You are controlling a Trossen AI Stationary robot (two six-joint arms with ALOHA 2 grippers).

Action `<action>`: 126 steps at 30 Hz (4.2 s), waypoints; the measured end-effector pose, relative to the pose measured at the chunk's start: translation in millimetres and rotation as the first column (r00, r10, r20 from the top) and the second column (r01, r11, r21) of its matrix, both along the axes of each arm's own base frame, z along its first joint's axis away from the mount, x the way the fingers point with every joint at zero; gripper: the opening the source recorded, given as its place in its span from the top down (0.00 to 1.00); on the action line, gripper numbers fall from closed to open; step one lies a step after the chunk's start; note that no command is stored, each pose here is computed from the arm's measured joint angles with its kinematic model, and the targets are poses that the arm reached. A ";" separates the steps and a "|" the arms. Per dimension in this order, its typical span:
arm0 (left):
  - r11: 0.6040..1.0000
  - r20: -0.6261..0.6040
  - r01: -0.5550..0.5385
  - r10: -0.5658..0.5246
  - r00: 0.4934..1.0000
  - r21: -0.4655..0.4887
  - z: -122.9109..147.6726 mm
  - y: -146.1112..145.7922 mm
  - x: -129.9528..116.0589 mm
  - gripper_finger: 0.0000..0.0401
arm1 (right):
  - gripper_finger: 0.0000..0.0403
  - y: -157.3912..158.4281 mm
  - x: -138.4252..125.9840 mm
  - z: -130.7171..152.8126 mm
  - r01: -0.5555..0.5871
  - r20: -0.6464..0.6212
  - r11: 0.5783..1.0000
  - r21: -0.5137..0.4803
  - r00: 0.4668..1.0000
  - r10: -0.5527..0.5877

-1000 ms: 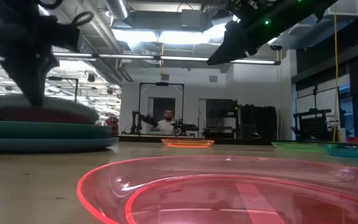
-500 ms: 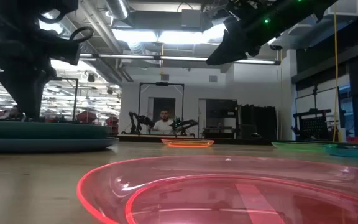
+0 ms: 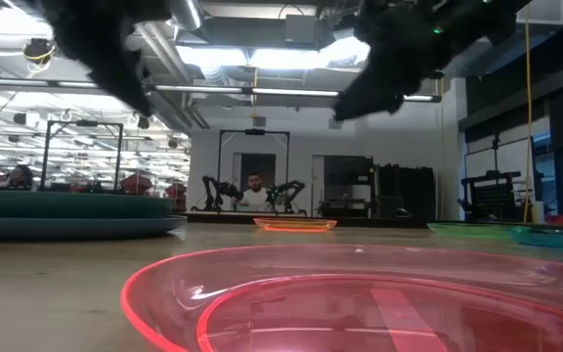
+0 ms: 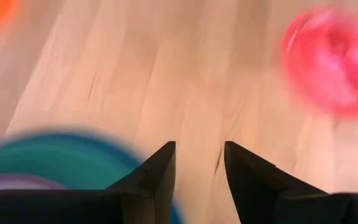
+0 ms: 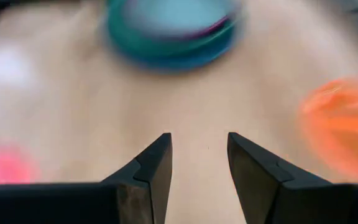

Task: Stack plastic plates
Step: Stack the small light pink plate on top of the medium light blue plate

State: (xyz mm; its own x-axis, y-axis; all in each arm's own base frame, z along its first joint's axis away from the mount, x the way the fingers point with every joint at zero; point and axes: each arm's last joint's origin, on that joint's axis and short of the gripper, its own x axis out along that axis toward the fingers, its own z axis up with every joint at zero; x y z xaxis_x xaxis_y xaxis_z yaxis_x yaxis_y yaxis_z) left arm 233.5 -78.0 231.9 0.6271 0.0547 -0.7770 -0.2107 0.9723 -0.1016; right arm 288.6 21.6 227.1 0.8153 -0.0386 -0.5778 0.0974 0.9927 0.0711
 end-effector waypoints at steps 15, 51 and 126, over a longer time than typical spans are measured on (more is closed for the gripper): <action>0.997 0.183 0.013 -0.026 0.983 0.074 -15.2 -6.9 3.2 0.67 | 0.63 95.3 7.2 -60.7 -0.193 -0.154 0.947 0.256 0.959 0.237; 0.991 0.262 -0.028 -0.008 0.965 0.131 -9.5 -5.1 8.1 0.67 | 0.87 120.5 16.4 -120.0 -0.137 -0.237 0.951 0.277 0.950 0.205; 0.996 0.198 -0.082 0.075 0.977 0.026 -90.5 8.4 68.6 0.67 | 0.60 37.4 24.1 -101.4 0.283 -0.267 0.957 0.060 0.928 -0.258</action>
